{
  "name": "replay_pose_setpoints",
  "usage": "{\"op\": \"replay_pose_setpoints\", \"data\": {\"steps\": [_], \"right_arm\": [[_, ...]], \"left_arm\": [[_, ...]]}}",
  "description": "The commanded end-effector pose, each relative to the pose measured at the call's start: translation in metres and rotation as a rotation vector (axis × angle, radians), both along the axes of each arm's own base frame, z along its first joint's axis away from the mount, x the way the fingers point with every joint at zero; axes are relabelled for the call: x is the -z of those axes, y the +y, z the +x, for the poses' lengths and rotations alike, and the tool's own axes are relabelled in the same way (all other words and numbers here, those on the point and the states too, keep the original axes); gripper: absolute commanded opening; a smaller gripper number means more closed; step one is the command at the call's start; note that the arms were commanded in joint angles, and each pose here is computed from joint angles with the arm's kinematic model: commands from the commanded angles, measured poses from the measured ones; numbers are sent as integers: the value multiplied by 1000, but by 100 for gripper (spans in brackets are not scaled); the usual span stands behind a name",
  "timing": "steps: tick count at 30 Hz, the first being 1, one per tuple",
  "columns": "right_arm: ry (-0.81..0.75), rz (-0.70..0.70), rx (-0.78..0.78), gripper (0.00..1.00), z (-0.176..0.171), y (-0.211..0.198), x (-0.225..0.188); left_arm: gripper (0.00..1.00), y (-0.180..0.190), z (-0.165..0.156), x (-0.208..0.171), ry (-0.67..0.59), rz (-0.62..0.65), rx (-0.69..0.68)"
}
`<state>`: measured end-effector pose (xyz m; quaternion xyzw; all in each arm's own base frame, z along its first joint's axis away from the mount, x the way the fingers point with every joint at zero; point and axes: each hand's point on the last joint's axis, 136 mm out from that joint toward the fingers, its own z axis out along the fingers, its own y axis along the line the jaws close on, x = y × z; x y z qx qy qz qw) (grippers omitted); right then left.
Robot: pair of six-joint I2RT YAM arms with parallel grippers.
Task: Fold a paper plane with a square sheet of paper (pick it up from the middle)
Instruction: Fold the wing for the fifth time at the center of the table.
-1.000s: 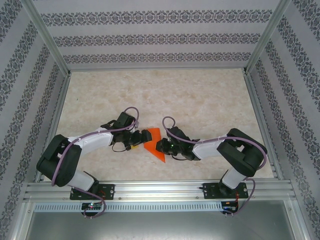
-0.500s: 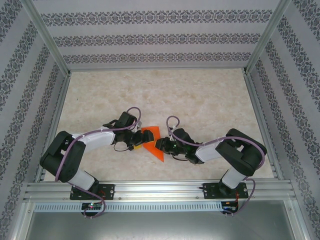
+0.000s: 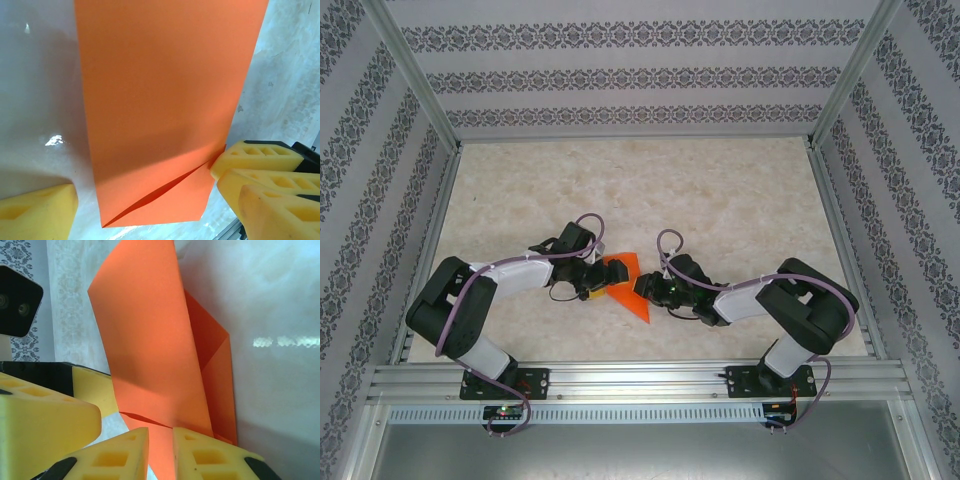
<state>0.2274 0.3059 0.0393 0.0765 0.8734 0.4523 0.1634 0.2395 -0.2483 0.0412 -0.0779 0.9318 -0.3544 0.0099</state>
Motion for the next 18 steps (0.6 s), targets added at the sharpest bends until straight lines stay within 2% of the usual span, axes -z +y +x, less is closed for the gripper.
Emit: {"op": "replay_pose_setpoints", "data": {"steps": [1,18], "right_arm": [[-41,2,6,21,8,-1,-12],[49,-87,24,15,0,-14,31]], "left_arm": [[84,-10,13,-7,-51,-38,24],[76,-25,20,-16,-73,-118,52]]}}
